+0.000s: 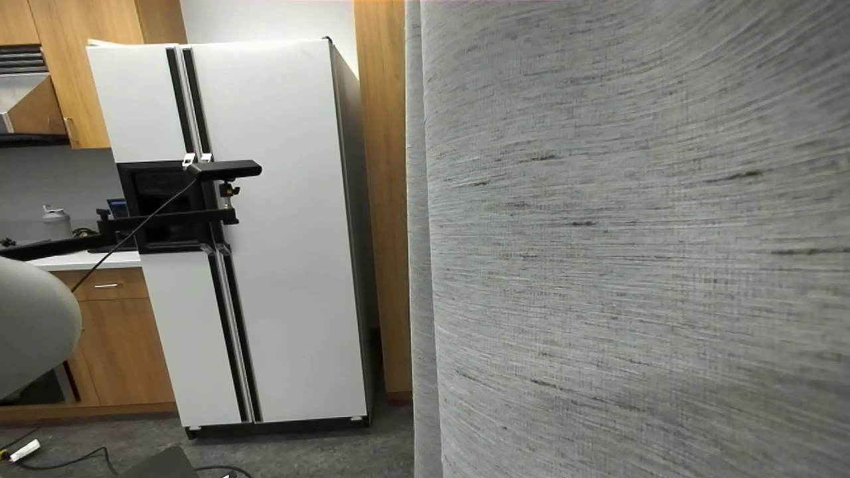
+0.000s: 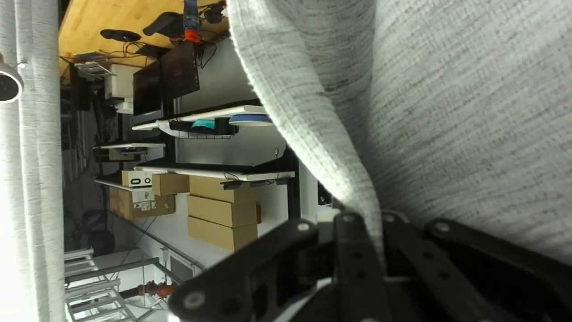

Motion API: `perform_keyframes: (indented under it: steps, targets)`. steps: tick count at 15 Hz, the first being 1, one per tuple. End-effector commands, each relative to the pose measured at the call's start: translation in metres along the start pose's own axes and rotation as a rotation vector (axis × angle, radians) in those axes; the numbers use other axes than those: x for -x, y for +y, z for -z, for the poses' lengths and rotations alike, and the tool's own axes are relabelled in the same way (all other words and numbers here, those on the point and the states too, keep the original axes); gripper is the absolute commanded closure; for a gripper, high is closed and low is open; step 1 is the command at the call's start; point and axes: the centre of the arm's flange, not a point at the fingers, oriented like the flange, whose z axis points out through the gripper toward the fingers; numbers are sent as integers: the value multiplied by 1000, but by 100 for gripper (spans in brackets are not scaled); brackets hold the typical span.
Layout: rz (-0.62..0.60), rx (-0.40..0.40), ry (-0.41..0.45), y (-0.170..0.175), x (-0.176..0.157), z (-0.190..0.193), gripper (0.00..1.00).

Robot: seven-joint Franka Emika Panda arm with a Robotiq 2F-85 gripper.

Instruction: Close the curtain then open it

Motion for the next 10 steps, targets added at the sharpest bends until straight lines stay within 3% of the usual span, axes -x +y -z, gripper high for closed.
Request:
perform_keyframes:
  steps: [1,10]
  targets:
    - [-4,43,14,29,-38,-43,100]
    - [52,1,7,-7,-36,-50,100]
